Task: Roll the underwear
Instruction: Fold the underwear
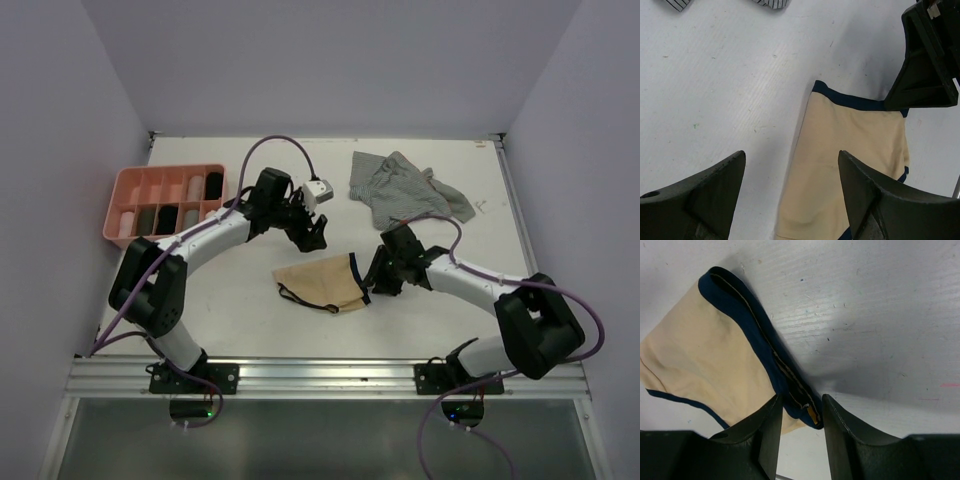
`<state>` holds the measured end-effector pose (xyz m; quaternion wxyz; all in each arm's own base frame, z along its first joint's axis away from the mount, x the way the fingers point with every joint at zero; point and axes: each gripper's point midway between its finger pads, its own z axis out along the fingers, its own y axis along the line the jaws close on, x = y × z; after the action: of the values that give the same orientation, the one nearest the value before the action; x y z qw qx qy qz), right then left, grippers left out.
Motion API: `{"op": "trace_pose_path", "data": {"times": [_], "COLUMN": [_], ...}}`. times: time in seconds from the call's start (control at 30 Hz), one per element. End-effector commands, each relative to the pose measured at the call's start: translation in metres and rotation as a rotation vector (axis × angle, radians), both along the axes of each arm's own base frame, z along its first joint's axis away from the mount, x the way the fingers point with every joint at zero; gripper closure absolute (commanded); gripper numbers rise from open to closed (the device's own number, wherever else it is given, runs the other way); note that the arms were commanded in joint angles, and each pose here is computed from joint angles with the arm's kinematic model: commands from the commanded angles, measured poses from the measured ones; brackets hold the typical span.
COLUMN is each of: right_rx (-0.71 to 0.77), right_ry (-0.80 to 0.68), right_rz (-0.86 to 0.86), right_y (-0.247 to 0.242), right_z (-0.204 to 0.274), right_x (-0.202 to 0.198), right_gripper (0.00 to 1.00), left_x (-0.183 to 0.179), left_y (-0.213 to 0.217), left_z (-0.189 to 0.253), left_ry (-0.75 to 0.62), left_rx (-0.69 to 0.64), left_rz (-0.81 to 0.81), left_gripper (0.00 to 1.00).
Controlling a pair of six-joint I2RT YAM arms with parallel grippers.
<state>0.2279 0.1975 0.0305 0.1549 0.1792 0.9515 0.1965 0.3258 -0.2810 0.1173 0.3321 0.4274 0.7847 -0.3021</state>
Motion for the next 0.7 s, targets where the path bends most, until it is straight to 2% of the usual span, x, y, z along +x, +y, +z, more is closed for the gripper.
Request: {"op": "trace_pose_path", "data": {"times": [0.0,0.2,0.4,0.53,0.67], "right_rx": [0.05,0.074,0.069,0.082,0.081], "right_ry": [-0.058,-0.063,-0.085,-0.119,-0.093], "right_rz": [0.036,0.068,0.071,0.074,0.074], "right_y": [0.015,0.023,0.022,0.024,0.021], "right_z": [0.011,0.016,0.032,0.056,0.062], "right_x": [0.014,0.017,0.021,0.024,0.016], "right_gripper": [0.59,0.73,0.98,1.0,1.0], "left_x": [0.008,0.006,0.008,0.007,0.005], "left_y": [-0.002,0.001,0.005,0.006,0.009], "left_z": [0.022,0.018,0.019,0.017,0.015], "left_ry": [-0.075,-0.069,-0.078,-0.079,-0.076], "left_rx": [-0.036,-0.026,-0.024,-0.02,-0.011], "left_rz": [0.022,0.031,0.042,0.042,0.044], "left_gripper": [0.21,0.21,0.21,0.21,0.21]}}
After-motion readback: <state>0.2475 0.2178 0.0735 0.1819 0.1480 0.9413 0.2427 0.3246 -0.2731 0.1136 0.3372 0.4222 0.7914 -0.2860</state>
